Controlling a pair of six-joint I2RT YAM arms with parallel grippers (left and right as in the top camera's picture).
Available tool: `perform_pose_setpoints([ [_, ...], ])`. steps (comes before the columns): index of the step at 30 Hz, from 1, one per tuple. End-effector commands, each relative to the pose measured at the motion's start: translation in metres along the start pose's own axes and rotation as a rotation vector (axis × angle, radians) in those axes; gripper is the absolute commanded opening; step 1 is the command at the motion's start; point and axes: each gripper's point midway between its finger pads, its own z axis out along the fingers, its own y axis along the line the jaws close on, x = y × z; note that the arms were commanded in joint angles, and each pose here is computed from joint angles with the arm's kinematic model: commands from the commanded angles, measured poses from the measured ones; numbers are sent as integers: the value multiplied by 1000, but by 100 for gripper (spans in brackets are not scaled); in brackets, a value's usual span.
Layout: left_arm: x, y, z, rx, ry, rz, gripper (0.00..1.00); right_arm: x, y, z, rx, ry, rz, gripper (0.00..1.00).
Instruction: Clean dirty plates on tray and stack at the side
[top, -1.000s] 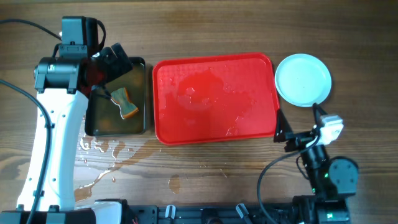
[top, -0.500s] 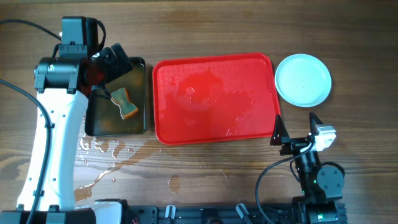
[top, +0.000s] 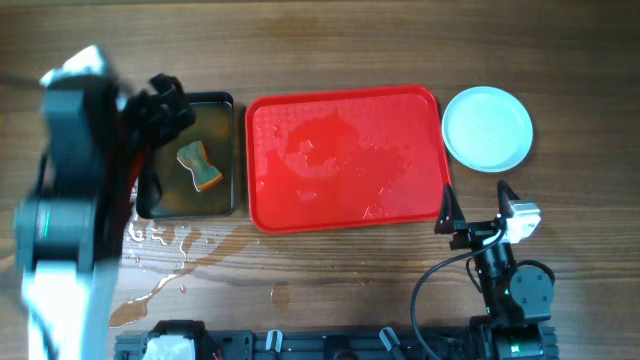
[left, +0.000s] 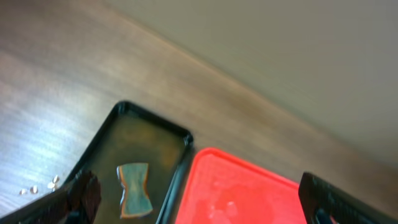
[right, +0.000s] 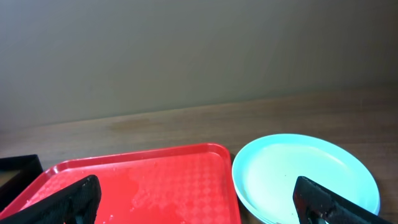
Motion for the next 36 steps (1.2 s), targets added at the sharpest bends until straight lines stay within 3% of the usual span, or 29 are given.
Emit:
perform_pose_setpoints([
  [1, 21, 20, -21, 89, -194, -32, 100, -3, 0, -1, 4, -14, 11, 100],
  [3, 42, 32, -21, 174, -331, -60, 100, -3, 0, -1, 4, -14, 11, 100],
  [9, 108, 70, 9, 259, -493, -84, 100, -3, 0, -1, 4, -14, 11, 100],
  [15, 128, 102, 15, 225, -582, -112, 100, -3, 0, -1, 4, -14, 11, 100],
  [21, 153, 117, 36, 163, -499, -106, 100, -3, 0, -1, 4, -14, 11, 100],
  [36, 152, 117, 36, 163, -501, -107, 100, -3, 0, -1, 4, -14, 11, 100],
])
